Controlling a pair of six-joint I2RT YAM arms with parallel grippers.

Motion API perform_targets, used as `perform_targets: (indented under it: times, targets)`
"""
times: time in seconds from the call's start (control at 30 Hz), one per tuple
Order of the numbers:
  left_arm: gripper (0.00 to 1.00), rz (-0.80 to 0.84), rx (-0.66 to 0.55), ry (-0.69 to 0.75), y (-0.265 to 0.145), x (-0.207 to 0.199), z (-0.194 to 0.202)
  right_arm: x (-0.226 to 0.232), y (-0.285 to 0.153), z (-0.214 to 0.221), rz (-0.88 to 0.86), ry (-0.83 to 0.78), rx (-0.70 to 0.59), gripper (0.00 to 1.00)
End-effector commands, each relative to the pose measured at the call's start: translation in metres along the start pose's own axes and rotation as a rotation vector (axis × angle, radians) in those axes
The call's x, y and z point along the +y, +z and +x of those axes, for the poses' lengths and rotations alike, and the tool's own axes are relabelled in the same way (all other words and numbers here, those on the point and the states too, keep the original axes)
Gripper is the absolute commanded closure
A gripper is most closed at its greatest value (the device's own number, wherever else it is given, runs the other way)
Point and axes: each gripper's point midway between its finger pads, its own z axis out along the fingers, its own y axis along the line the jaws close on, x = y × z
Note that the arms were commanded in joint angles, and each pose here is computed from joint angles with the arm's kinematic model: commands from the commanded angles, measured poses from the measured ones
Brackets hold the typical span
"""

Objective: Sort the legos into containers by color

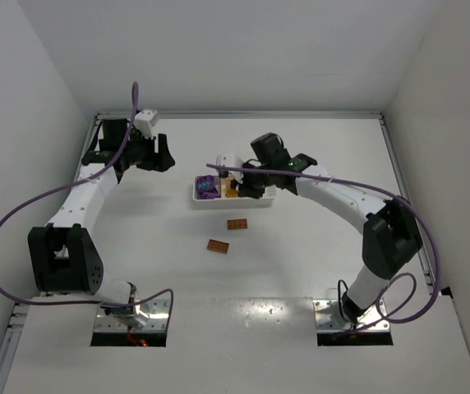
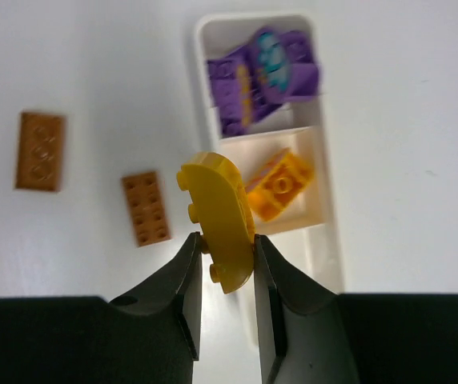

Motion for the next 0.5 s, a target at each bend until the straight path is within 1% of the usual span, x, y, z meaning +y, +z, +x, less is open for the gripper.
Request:
perform_targets:
  times: [0.0,0.03,0.13,0.3,0.37,0.43,0.47]
  targets:
    - [0.31,0.013,-0.06,-0.002,-0.004,-0.001,-0.013,-0.029,-0.001,-0.013,0.061,0.045,-0.025,0.85]
    - [0.31,0.013,-0.06,-0.002,-0.004,-0.001,-0.013,-0.039,0.003,-0.014,0.069,0.05,-0.025,0.85]
    - [0.31,0.013,-0.06,-0.002,-0.004,-0.001,-0.013,-0.047,0.012,-0.003,0.058,0.088,0.005,0.85]
    - [0.31,0.013,-0.06,-0.002,-0.004,-0.001,-0.013,-0.05,0.031,0.011,0.046,0.139,0.027,0.85]
    - [0.31,0.013,-0.06,-0.002,-0.004,-0.001,-0.013,-0.055,0.035,0.008,0.05,0.146,0.023,0.84]
    - [0.31,0.013,-0.052,-0.007,-0.003,-0.001,-0.009,-0.056,0.041,0.018,0.04,0.172,0.042,0.83]
    - [0.31,0.024,-0.052,-0.006,-0.003,-0.003,-0.009,-0.06,0.04,0.013,0.049,0.167,0.033,0.82]
